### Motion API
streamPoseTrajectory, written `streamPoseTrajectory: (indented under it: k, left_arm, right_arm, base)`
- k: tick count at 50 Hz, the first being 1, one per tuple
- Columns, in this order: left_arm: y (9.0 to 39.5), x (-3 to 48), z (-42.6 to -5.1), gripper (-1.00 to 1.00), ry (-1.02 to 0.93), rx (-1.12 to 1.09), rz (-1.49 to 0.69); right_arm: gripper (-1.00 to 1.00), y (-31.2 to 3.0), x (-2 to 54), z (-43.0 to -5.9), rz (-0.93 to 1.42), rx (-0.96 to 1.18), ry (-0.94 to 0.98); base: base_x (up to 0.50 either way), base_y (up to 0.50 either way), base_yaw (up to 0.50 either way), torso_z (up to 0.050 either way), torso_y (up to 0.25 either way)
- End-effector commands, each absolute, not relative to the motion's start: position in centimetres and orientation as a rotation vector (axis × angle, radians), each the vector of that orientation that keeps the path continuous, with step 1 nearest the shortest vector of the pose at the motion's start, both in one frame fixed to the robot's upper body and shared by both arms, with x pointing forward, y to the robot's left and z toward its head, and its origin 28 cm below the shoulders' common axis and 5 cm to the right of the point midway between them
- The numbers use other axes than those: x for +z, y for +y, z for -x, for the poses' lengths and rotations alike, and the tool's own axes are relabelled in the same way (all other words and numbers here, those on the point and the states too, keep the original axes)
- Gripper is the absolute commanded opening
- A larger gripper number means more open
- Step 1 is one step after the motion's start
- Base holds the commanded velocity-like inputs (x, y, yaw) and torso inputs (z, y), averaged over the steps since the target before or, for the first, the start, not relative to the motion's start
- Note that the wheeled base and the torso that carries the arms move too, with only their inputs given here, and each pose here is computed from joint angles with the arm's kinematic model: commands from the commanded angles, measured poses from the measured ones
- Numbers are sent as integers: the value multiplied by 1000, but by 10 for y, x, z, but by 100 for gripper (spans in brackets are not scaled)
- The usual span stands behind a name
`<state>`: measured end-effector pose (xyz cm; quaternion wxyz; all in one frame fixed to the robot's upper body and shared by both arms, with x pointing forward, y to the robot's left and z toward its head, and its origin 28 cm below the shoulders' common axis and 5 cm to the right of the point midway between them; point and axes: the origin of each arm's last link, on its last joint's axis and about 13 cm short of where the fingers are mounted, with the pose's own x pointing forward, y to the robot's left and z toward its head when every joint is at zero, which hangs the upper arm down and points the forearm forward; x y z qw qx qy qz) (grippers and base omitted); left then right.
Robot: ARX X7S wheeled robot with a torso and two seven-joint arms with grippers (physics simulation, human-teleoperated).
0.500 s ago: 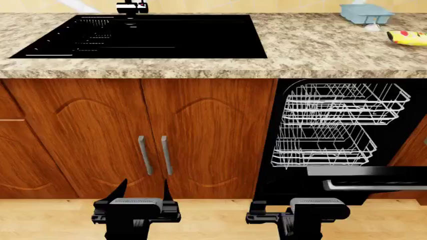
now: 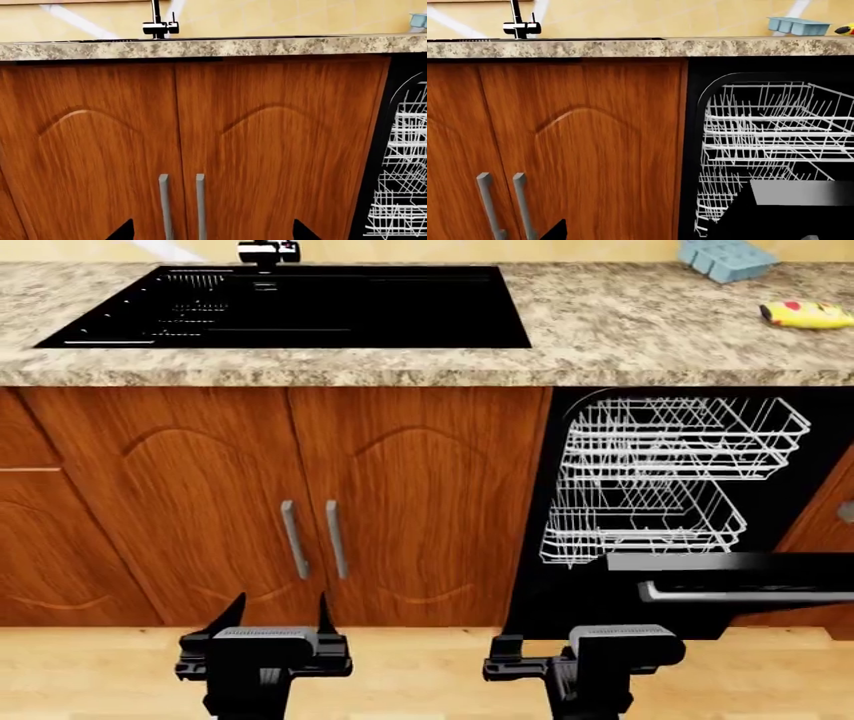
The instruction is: Close the dishwasher door
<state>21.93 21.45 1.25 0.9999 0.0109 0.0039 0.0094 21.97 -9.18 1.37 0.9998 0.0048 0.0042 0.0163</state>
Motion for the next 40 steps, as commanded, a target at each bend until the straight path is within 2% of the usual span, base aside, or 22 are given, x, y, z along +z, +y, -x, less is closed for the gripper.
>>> streamPoseTrajectory:
  k: [1,10,19,40]
  left_arm:
    - [216,13,-219,100,8,21,-32]
    - [216,14,-219,100,3,19,-33]
    - [215,14,-219,100,3,15,-32]
    - [216,15,-219,100,3,12,-38]
  right_arm:
    - [100,-91,17,-219,-13,40,10]
    - [100,-92,18,-219,-11,35,-2]
    - [100,-92,21,-217,-25,38,-6]
    - [100,-92,23,-216,-31,51,7]
  base:
    - [-500,31,0,0,0]
    - [-495,30,0,0,0]
    - [-20,-24,0,0,0]
    - [0,-500,0,0,0]
